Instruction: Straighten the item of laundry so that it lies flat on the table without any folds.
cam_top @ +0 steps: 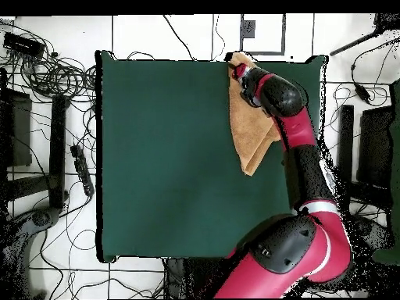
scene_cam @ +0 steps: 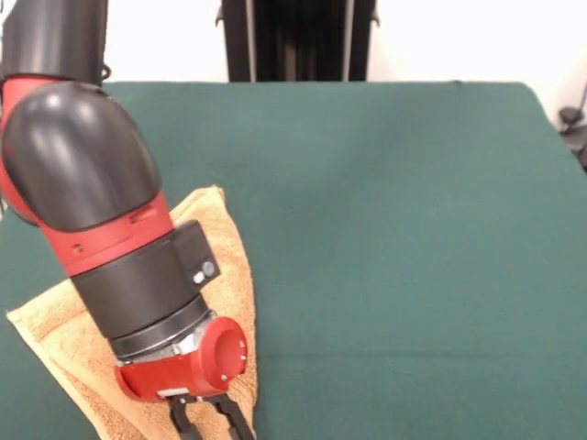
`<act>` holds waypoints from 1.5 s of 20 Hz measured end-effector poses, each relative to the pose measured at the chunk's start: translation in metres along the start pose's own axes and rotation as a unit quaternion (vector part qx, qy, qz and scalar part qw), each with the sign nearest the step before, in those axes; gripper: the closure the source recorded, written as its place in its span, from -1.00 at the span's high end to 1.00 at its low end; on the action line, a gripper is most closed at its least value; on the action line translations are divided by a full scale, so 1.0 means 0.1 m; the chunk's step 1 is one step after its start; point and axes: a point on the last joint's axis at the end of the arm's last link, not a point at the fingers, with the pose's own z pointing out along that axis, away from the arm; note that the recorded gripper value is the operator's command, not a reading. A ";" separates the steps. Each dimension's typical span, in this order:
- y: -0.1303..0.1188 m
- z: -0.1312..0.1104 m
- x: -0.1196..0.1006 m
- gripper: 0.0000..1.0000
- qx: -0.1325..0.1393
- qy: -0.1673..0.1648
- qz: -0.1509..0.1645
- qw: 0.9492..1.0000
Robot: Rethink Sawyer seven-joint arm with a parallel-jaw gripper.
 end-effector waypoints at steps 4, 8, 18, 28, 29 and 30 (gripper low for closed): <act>-0.08 -0.05 -0.04 1.00 -0.012 0.015 0.006 1.000; -0.20 -0.15 -0.09 1.00 -0.022 0.030 0.012 0.999; -0.78 -0.57 -0.19 1.00 -0.041 0.042 0.055 0.997; -1.27 -0.99 -0.06 1.00 -0.039 0.016 0.086 0.995; -1.29 -0.99 -0.04 1.00 -0.038 0.014 0.086 0.995; -1.28 -0.99 -0.03 1.00 -0.038 0.012 0.085 0.996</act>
